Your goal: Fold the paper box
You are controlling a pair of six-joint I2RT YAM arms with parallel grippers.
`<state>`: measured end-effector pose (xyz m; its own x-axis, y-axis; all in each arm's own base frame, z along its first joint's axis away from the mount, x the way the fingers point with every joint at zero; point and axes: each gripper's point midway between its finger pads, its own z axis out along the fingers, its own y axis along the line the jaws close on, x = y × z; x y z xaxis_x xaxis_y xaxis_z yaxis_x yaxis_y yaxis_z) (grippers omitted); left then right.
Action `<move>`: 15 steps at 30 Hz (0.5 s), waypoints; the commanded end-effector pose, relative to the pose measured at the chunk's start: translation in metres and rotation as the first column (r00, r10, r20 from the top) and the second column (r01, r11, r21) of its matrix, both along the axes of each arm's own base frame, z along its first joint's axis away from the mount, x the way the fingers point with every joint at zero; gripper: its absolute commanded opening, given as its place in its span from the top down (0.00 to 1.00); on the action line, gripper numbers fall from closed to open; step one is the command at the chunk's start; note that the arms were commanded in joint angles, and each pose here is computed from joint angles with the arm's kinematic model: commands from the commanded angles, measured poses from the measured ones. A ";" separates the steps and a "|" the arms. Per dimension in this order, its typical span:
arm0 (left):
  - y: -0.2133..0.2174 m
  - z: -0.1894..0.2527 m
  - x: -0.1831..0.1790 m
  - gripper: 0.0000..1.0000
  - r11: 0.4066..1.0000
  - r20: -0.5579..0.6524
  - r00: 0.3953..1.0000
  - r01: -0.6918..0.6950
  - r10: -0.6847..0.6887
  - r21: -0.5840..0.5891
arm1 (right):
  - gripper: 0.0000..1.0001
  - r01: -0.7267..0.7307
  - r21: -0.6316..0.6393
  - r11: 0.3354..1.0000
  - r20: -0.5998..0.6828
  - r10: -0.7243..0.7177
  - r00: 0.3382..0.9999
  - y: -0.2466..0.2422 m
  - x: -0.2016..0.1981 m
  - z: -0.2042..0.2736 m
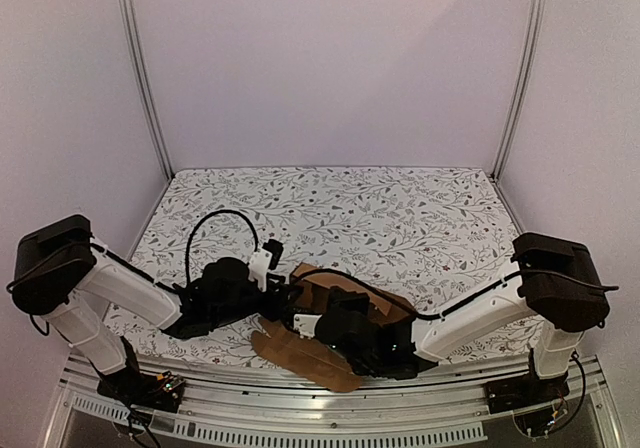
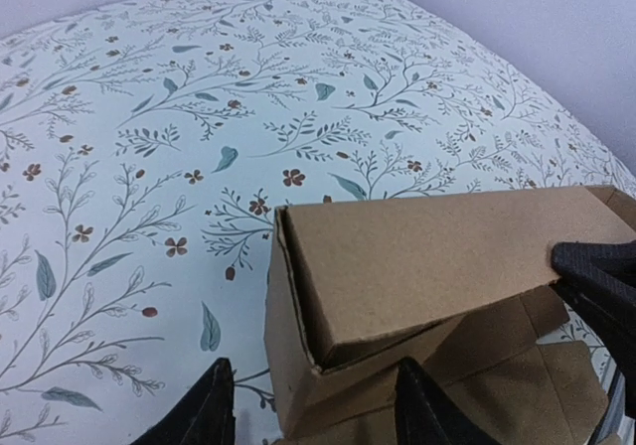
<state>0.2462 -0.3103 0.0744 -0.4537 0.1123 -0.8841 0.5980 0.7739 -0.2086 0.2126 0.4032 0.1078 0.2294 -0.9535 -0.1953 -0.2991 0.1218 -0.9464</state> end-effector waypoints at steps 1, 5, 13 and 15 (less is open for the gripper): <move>-0.011 0.007 0.005 0.47 1.000 0.046 0.999 0.006 -0.005 -0.017 | 1.00 -0.010 0.000 1.000 -0.031 0.010 0.999 -0.003 -0.002 -0.019; -0.013 -0.001 0.004 0.47 1.000 0.033 0.999 0.018 -0.018 -0.005 | 1.00 -0.008 -0.003 1.000 -0.035 0.008 0.999 -0.004 -0.003 -0.022; -0.012 -0.016 0.000 0.52 1.000 0.005 1.000 0.026 -0.026 0.004 | 1.00 -0.010 0.016 1.000 -0.039 0.011 0.999 -0.002 -0.002 -0.018; -0.014 -0.019 0.000 0.57 1.000 0.000 1.000 0.029 -0.029 -0.001 | 1.00 -0.011 0.025 1.000 -0.040 0.012 0.999 -0.001 -0.002 -0.015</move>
